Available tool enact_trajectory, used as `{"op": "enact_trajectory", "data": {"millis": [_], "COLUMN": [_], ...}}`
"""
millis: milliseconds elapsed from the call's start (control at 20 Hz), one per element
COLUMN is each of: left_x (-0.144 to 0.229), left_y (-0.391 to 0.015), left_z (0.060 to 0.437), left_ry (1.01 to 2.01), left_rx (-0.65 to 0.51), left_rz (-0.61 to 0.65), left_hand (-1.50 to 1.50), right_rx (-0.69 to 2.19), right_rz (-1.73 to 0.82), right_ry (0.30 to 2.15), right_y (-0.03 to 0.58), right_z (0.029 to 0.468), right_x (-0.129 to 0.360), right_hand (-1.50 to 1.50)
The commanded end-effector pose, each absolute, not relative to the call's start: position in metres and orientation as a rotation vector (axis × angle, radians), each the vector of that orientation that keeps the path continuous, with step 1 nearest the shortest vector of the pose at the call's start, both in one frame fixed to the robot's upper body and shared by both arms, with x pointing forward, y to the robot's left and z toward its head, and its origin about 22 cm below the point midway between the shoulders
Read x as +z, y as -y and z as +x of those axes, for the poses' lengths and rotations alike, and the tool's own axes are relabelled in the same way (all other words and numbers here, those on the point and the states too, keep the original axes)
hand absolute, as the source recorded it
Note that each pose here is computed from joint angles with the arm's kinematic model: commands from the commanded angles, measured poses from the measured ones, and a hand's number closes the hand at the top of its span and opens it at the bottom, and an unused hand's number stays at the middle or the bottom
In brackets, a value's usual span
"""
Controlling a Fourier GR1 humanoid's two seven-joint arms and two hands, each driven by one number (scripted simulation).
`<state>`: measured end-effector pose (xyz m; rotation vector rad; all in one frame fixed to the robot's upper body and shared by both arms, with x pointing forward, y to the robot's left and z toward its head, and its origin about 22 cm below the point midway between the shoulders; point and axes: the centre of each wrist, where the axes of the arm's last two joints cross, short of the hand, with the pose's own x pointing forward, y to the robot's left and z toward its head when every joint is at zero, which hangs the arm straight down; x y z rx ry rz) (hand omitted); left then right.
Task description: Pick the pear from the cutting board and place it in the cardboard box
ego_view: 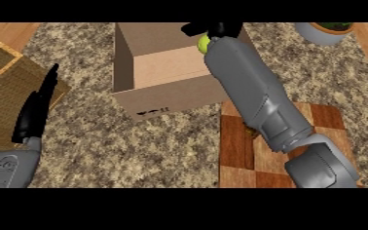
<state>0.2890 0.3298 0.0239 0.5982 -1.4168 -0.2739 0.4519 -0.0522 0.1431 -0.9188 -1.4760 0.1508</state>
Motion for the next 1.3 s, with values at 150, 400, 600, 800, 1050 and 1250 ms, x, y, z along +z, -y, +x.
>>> {"op": "enact_trajectory", "data": {"millis": [150,400,600,800,1050,1250], "left_x": [0.02,0.009,0.013,0.005,0.019,0.021], "left_y": [-0.35,-0.352,-0.354,-0.369,-0.386,-0.389], "left_z": [0.278,0.262,0.262,0.257,0.244,0.254], "left_ry": [1.394,1.366,1.356,1.336,1.325,1.326], "left_rx": [-0.243,-0.215,-0.186,-0.17,-0.187,-0.169], "left_rz": [0.623,0.653,0.673,0.69,0.699,0.679], "left_hand": [0.0,0.0,0.0,0.0,0.0,0.0], "right_rx": [-0.068,-0.101,-0.127,-0.109,-0.038,0.062], "right_rz": [-0.862,-0.79,-0.84,-0.861,-0.85,-0.802], "right_ry": [1.599,1.619,1.587,1.572,1.561,1.534], "right_y": [0.061,0.092,0.122,0.177,0.207,0.23], "right_z": [0.453,0.451,0.437,0.421,0.376,0.333], "right_x": [0.15,0.147,0.12,0.124,0.127,0.133], "right_hand": [-1.5,-1.5,-1.5,-1.5,-1.5,-1.5]}}
